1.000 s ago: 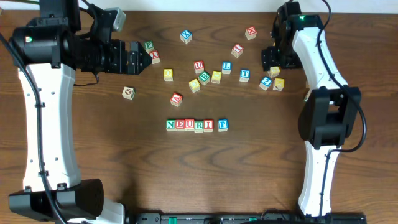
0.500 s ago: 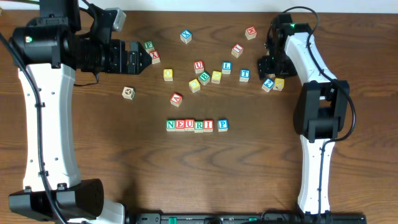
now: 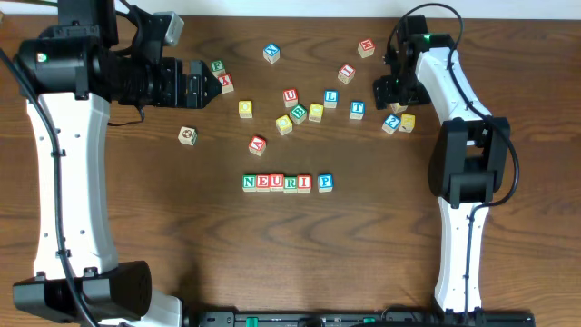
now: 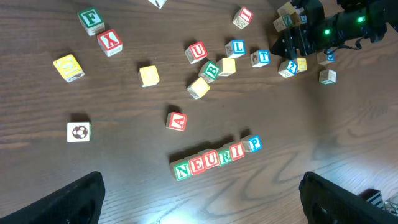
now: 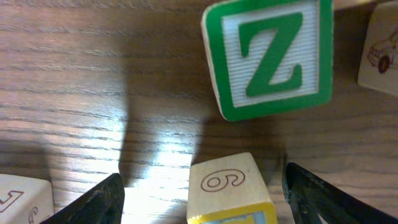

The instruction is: Spell out NEURIPS

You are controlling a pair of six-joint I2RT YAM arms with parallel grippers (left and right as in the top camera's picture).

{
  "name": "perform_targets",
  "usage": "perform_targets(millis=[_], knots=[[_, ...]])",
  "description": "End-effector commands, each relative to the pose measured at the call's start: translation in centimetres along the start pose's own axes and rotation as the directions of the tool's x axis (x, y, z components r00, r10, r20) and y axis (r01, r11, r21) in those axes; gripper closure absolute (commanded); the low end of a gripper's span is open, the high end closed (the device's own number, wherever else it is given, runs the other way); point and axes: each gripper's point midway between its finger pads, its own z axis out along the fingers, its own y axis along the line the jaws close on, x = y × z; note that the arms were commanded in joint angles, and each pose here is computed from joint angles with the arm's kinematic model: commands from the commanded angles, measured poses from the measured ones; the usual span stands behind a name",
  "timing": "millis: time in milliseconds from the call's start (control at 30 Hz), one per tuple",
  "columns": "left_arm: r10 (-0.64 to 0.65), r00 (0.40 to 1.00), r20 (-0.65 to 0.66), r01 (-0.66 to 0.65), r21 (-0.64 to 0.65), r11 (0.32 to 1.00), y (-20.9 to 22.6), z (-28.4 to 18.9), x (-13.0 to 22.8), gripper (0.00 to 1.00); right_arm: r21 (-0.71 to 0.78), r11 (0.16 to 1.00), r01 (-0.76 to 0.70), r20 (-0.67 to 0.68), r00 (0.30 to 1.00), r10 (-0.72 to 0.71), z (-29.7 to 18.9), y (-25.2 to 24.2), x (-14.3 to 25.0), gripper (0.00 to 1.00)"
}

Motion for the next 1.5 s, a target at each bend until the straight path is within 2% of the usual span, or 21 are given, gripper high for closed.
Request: perform_targets(millis=[0,300,600,1067,1267,1467], knots=[[0.022,1.000,0.021,-0.022,0.005,1.000,-0.4,-0.7,-0.3,0.02,-0.010,1.000,0.030,0.003,1.000,-0.030,0.1,0.5,-0.1,0.32],[0.023,1.000,0.021,-0.023,0.005,1.000,-0.4,-0.7,-0.3,0.02,-0.009,1.000,0.030,0.002,1.000,-0.030,0.1,0.5,-0.1,0.62],[0.022,1.000,0.021,-0.022,0.005,1.000,-0.4,-0.7,-0.3,0.02,-0.010,1.000,0.030,-0.005,1.000,-0.030,0.1,0.5,0.1,0.73],[0.022,1.000,0.021,-0.022,0.005,1.000,-0.4,-0.7,-0.3,0.02,-0.018,0.999,0.032,-0.008,0.999,-0.032,-0.9,0.8,0.3,0.76],[0.023,1.000,0.021,-0.023,0.005,1.000,-0.4,-0.7,-0.3,0.02,-0.016,0.999,0.030,0.044,0.999,-0.029,-3.7,0.8,-0.5,0.76],[0.022,1.000,0.021,-0.022,0.005,1.000,-0.4,-0.7,-0.3,0.02,-0.012,0.999,0.031,0.132,0.991,-0.029,-8.4,0.8,-1.3,0.75]])
